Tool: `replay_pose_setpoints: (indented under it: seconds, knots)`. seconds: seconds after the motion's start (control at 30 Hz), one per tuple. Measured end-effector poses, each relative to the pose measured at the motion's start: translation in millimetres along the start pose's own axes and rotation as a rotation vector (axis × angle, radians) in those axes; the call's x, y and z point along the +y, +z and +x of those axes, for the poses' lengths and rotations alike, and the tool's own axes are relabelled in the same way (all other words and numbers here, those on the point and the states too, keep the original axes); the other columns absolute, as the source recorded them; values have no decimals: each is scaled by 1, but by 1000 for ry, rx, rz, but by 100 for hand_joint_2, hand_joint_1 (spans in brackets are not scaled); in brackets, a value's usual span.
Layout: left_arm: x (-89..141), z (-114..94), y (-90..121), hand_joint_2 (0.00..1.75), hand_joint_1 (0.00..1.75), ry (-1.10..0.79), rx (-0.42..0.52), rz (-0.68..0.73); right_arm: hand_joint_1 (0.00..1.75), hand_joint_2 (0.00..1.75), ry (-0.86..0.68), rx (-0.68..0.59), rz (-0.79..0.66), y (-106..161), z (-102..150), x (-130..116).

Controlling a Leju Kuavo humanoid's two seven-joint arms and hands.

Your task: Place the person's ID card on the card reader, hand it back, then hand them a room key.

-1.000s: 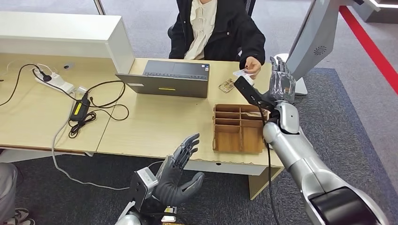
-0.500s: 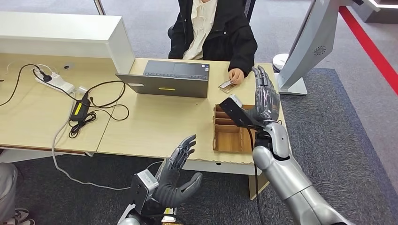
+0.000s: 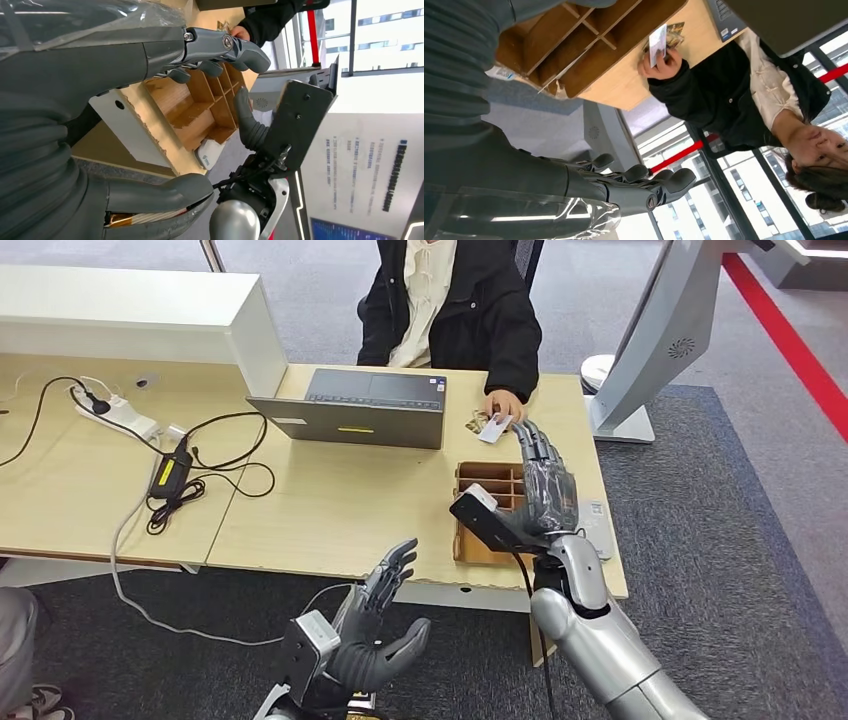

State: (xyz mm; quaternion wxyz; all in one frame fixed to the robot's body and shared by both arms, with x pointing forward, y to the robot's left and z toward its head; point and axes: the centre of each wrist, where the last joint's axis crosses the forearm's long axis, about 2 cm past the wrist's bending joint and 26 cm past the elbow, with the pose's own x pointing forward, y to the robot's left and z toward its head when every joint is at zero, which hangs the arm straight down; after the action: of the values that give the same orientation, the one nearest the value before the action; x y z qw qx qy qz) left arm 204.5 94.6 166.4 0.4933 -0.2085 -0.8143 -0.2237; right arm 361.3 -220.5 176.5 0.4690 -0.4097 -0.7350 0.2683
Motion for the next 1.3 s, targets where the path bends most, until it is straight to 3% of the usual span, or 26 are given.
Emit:
replay_pose_setpoints:
  seconds: [0.53, 0.83, 1.3]
  knots:
    - [0, 0, 1, 175, 0, 1, -8, -1, 0, 175, 276, -22, -14, -31, -20, 11]
    - [-2, 1, 3, 175, 0, -4, -5, 14, 0, 175, 292, 22, 20, -41, -26, 19]
    - [-2, 5, 5, 175, 0, -13, 0, 43, 0, 175, 284, 95, 37, -36, -37, 25]
